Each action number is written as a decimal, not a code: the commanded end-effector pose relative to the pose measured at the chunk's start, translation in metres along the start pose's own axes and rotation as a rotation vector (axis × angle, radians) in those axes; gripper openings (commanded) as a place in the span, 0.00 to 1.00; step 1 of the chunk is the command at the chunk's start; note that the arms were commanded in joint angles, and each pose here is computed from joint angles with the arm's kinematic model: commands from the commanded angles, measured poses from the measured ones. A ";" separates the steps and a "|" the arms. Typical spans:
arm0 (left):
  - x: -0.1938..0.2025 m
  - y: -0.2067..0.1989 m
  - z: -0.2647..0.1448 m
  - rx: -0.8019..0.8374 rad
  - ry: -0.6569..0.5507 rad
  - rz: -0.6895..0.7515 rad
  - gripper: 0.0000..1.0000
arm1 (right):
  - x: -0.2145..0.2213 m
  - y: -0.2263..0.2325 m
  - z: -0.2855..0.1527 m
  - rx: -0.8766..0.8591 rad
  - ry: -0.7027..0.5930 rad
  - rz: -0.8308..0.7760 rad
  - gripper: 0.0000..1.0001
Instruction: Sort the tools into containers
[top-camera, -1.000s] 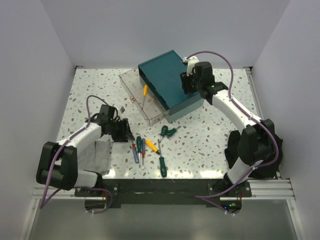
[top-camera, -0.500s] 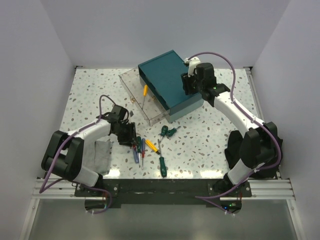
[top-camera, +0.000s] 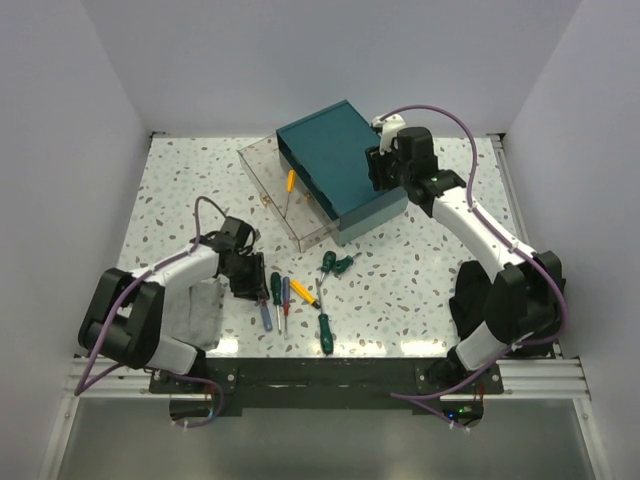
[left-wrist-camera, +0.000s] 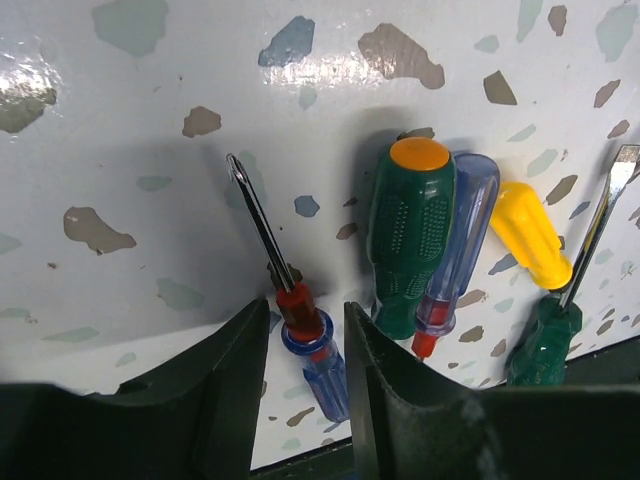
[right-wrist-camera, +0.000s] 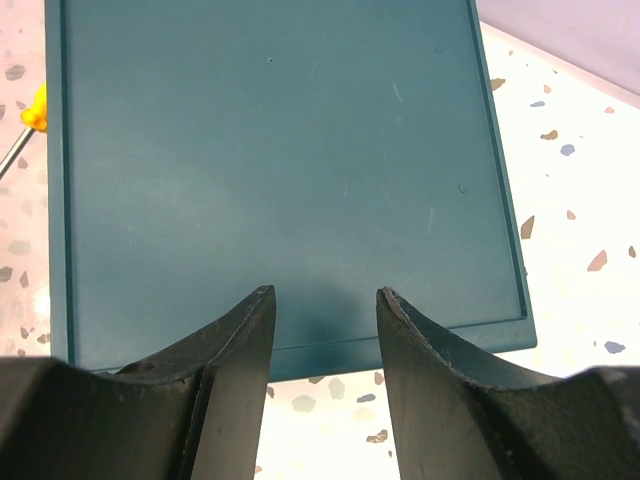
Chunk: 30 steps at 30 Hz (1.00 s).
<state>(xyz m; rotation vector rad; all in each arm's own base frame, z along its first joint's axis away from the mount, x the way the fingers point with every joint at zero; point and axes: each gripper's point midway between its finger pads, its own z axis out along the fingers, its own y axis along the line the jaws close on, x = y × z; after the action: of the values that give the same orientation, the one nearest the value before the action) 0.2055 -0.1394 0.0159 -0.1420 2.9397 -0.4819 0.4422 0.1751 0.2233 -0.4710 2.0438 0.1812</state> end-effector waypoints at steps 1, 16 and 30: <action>0.020 0.022 0.010 -0.080 0.054 -0.002 0.41 | -0.021 -0.002 -0.006 0.008 -0.062 0.000 0.49; -0.184 0.005 -0.128 0.162 -0.588 -0.041 0.00 | -0.035 -0.003 -0.014 0.005 -0.092 0.001 0.49; -0.289 -0.116 -0.243 0.811 -0.825 0.096 0.00 | -0.021 0.000 -0.008 0.000 -0.068 0.025 0.49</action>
<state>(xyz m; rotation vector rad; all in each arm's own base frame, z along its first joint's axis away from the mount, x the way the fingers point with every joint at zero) 0.4412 -0.1158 0.2998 -0.1131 1.8698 -1.0236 0.4431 0.1754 0.2253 -0.4648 2.0399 0.1850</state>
